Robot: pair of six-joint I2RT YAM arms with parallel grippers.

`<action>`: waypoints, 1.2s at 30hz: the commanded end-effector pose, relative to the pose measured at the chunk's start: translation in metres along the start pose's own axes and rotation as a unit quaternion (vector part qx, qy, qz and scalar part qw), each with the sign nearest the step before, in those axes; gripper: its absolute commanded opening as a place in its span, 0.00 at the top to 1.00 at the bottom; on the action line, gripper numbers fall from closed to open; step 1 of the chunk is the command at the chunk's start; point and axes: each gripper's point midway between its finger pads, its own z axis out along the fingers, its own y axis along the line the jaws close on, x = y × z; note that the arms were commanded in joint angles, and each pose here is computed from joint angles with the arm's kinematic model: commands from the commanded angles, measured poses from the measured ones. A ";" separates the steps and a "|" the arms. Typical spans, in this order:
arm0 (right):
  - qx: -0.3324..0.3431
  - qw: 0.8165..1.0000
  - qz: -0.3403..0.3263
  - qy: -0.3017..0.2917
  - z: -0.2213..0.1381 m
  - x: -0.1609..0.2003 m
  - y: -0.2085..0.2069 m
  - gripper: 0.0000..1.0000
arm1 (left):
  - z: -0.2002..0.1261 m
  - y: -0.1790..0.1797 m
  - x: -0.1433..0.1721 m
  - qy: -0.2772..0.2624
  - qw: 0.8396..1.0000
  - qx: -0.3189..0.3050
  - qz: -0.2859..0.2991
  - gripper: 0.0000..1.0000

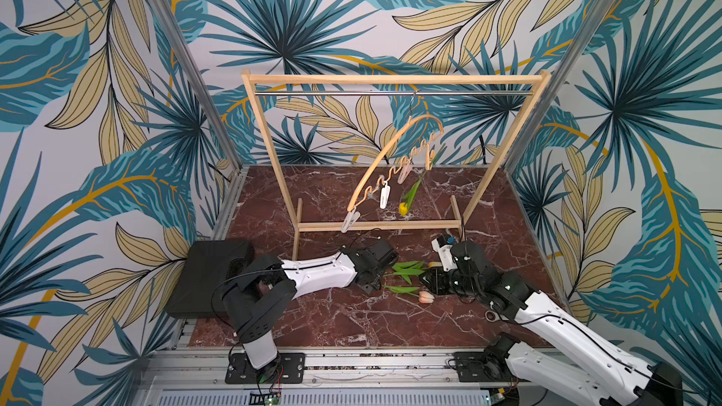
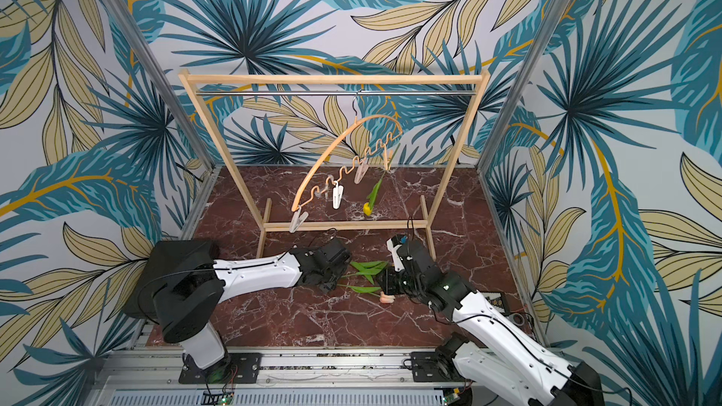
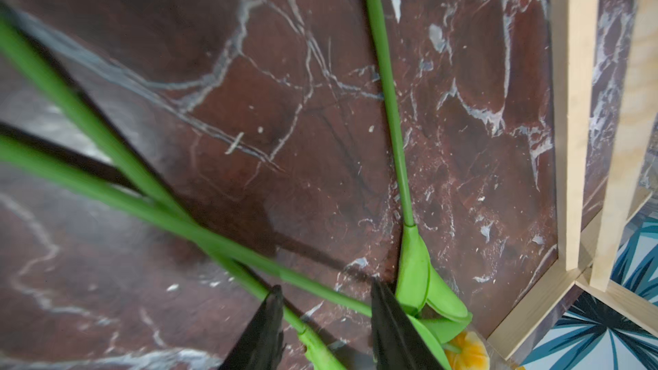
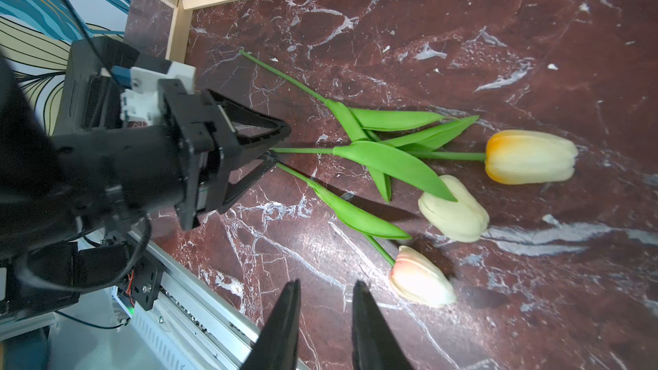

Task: Dry the flowers on a clothes hanger
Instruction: Pick up the flower at the center of the board.

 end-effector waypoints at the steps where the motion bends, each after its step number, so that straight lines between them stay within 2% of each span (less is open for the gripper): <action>1: 0.015 1.000 0.012 -0.002 -0.007 0.004 -0.006 0.73 | 0.001 -0.024 0.006 0.020 0.998 0.036 -0.057 0.61; 6: 0.009 0.999 0.035 -0.014 -0.010 0.003 -0.005 0.77 | -0.001 -0.025 -0.009 -0.004 0.998 0.035 -0.048 0.68; 16: 0.018 1.000 0.018 -0.016 -0.020 -0.002 -0.004 0.79 | 0.021 -0.014 -0.005 0.011 0.998 0.023 -0.055 0.75; 20: 0.016 1.000 0.009 -0.013 -0.024 -0.002 -0.002 0.80 | 0.022 -0.028 -0.003 0.015 0.998 0.046 -0.052 0.87; 27: 0.022 0.999 -0.016 -0.027 -0.037 -0.008 -0.001 0.80 | 0.002 -0.062 -0.002 0.007 0.996 0.090 -0.026 1.00; 36: 0.010 0.996 -0.039 -0.075 -0.055 -0.036 0.014 0.81 | -0.041 -0.085 -0.017 0.006 0.987 0.161 0.008 1.00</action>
